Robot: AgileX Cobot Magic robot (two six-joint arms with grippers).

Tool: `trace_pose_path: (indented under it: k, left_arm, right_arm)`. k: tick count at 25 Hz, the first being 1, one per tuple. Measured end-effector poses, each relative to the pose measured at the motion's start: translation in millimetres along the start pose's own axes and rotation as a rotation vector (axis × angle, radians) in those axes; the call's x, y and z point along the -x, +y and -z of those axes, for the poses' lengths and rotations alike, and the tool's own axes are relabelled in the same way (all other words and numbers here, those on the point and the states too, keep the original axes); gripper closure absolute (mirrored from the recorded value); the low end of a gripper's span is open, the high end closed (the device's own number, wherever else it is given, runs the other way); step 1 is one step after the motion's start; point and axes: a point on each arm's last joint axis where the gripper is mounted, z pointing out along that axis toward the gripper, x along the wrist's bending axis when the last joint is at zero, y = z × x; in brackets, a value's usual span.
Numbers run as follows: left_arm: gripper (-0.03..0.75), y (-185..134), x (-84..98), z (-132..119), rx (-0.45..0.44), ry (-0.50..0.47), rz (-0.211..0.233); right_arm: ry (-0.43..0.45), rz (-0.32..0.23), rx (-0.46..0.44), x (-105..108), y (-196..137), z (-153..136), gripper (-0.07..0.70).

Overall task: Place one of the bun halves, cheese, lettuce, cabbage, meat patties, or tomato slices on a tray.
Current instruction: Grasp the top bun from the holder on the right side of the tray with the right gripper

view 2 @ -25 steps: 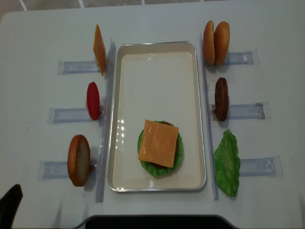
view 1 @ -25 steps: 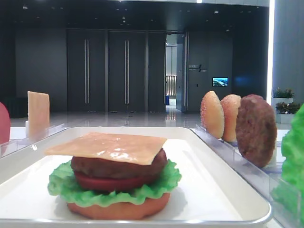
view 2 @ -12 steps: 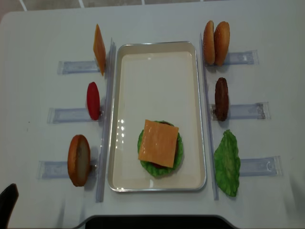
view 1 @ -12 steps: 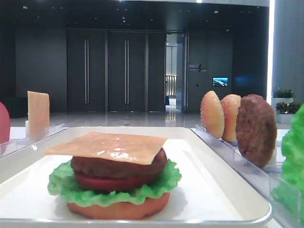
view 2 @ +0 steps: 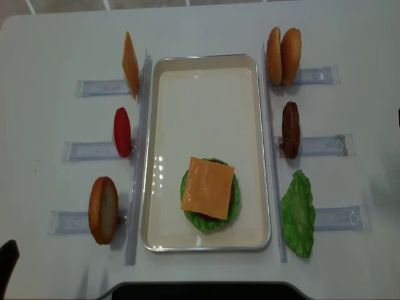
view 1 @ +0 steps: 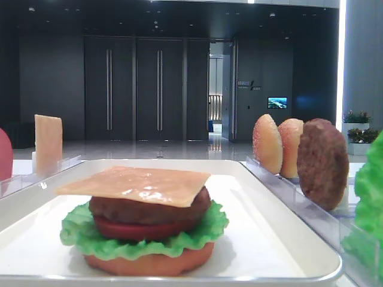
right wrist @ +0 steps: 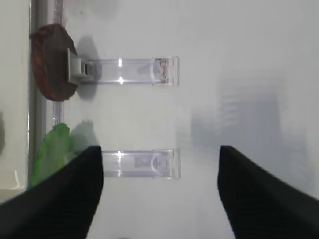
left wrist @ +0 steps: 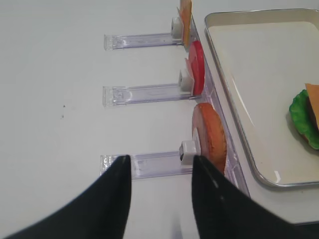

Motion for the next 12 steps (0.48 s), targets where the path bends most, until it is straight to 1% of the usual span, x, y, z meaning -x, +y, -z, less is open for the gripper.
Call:
trace_pose_path:
  k: [5, 12]
  left_arm:
    - [0.427, 0, 0.0, 0, 0.000, 0.000, 0.000]
    - [0.431, 0, 0.0, 0, 0.000, 0.000, 0.000]
  right_arm:
    - [0.000, 0.004, 0.014, 0, 47, 0, 0.165]
    - [-0.007, 0.050, 0.027, 3, 105, -13, 0.166]
